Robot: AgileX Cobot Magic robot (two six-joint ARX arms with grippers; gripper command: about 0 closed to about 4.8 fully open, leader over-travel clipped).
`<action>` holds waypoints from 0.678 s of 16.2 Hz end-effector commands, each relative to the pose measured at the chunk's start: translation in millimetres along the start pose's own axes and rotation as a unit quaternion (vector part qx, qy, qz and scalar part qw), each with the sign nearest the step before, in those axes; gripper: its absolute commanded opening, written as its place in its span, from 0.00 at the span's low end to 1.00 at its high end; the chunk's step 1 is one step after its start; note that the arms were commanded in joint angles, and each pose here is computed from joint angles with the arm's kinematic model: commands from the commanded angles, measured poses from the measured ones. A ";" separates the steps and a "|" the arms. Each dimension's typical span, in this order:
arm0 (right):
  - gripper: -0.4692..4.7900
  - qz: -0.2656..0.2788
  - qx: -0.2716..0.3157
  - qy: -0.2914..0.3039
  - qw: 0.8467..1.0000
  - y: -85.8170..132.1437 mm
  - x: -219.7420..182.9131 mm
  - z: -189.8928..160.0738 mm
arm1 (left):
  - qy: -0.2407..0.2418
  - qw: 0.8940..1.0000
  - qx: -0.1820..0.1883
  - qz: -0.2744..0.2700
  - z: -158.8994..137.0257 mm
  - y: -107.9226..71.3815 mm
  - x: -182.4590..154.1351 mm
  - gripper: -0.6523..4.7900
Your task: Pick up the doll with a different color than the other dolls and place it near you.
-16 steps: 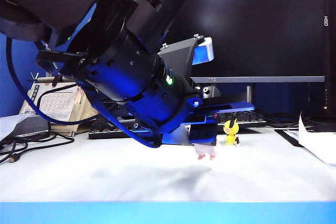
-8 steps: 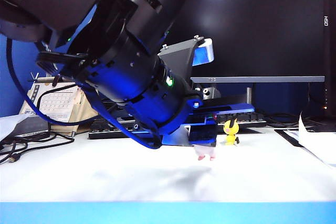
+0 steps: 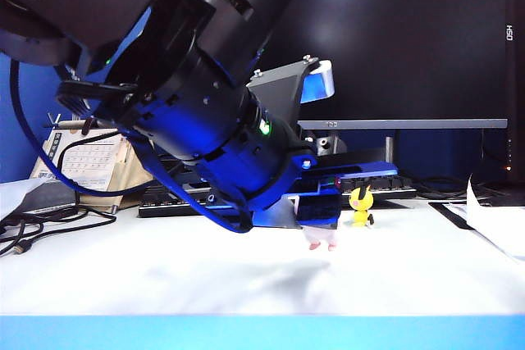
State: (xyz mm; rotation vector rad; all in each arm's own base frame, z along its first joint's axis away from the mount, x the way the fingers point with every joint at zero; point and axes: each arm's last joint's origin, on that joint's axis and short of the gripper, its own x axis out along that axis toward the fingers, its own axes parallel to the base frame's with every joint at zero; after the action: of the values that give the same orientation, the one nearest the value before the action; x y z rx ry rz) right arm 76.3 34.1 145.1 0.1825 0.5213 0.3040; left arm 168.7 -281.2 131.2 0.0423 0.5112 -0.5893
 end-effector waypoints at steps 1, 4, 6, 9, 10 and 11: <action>0.37 -0.002 -0.002 0.007 1.000 -0.6 1.1 -2.4 | -0.008 1.000 -0.003 0.000 2.4 -0.6 -0.3 0.54; 0.37 -0.002 -0.002 0.007 1.000 -0.6 1.1 -2.4 | -0.007 1.000 -0.002 0.000 2.3 -0.4 -0.3 0.58; 0.37 -0.002 -0.002 0.007 1.000 -0.6 1.1 -2.4 | -0.007 1.000 -0.002 0.000 2.4 -0.4 -0.3 0.58; 0.37 -0.002 -0.002 0.007 1.000 -0.6 1.1 -2.4 | -0.010 1.000 0.002 0.000 3.2 -0.6 -0.4 0.66; 0.37 -0.002 -0.002 0.007 1.000 -0.6 1.1 -2.4 | -0.013 1.000 0.001 0.002 4.0 -0.5 -0.8 0.79; 0.37 -0.002 -0.002 0.007 1.000 -0.6 1.1 -2.4 | -0.019 1.000 0.007 0.010 5.0 -0.3 -0.8 0.91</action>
State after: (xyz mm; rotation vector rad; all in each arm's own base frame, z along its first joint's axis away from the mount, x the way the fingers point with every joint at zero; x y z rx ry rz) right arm 76.3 34.1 145.1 0.1825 0.5213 0.3040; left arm 168.9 -281.1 131.7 0.0482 0.5031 -0.5818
